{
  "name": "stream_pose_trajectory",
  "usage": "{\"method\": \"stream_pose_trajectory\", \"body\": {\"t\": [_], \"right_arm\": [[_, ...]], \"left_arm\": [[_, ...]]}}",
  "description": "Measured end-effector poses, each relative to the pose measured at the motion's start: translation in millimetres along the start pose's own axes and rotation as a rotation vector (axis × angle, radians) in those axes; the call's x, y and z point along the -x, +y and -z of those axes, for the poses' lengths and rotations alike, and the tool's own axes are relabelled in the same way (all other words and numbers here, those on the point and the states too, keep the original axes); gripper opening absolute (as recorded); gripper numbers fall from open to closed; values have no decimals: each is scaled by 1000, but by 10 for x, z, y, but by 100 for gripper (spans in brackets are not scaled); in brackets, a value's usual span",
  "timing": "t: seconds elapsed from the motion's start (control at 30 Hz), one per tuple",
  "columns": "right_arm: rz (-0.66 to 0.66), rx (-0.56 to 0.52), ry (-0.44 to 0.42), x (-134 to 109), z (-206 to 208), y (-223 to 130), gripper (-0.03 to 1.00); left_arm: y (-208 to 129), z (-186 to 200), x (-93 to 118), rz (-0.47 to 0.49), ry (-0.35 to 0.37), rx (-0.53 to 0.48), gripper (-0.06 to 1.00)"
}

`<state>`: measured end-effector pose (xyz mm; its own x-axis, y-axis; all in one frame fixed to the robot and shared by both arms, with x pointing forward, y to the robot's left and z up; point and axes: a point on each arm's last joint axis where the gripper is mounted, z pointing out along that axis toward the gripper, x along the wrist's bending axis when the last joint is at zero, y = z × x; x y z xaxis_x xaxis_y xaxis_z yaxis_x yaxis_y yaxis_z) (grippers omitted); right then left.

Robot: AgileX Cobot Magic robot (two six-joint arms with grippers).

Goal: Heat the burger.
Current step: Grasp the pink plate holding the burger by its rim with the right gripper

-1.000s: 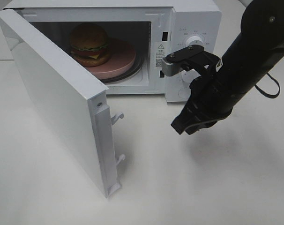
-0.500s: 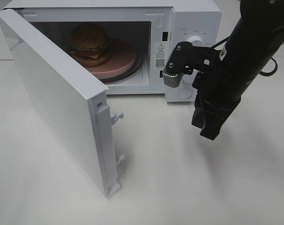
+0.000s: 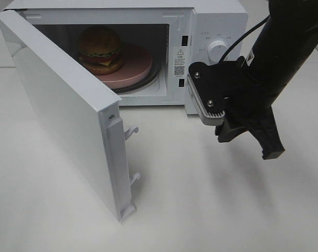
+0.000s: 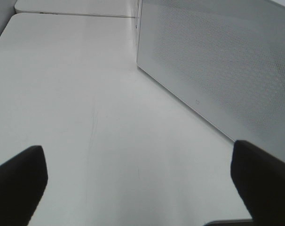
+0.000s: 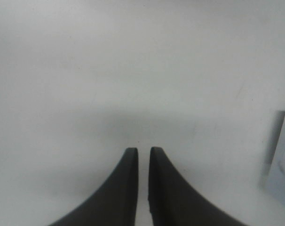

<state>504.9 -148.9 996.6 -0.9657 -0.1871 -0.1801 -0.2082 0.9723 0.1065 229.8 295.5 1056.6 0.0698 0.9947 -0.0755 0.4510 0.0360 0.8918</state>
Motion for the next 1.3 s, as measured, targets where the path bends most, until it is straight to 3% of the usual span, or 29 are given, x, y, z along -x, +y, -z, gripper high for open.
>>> {"method": "stream_pose_trajectory", "body": {"t": [0.07,0.13,0.2,0.23,0.27,0.3,0.33,0.37,0.43,0.47,0.53,0.8,0.97,1.3], "right_arm": [[34,-7,-2,2,0,-6,11],[122,-36,-27,26,0,-32,19],[129,-42,-37,35,1,-36,22],[126,-36,-58,53,3,-21,33],[126,-36,-58,53,3,-21,33],[127,-31,-74,64,3,-7,40],[135,-19,-109,84,5,39,54],[135,-19,-109,84,5,39,54],[159,1,-174,117,9,134,74],[159,1,-174,117,9,134,74],[159,17,-236,166,4,184,86],[176,26,-289,255,-84,232,89],[215,45,-362,468,-82,401,88],[275,60,-402,687,-257,664,87]], "left_arm": [[0,0,0,0,0,0,98],[0,0,0,0,0,0,98],[0,0,0,0,0,0,98],[0,0,0,0,0,0,98],[0,0,0,0,0,0,98],[0,0,0,0,0,0,98],[0,0,0,0,0,0,98],[0,0,0,0,0,0,98],[0,0,0,0,0,0,98],[0,0,0,0,0,0,98],[0,0,0,0,0,0,98],[0,0,0,0,0,0,98],[0,0,0,0,0,0,98],[0,0,0,0,0,0,98]]}}
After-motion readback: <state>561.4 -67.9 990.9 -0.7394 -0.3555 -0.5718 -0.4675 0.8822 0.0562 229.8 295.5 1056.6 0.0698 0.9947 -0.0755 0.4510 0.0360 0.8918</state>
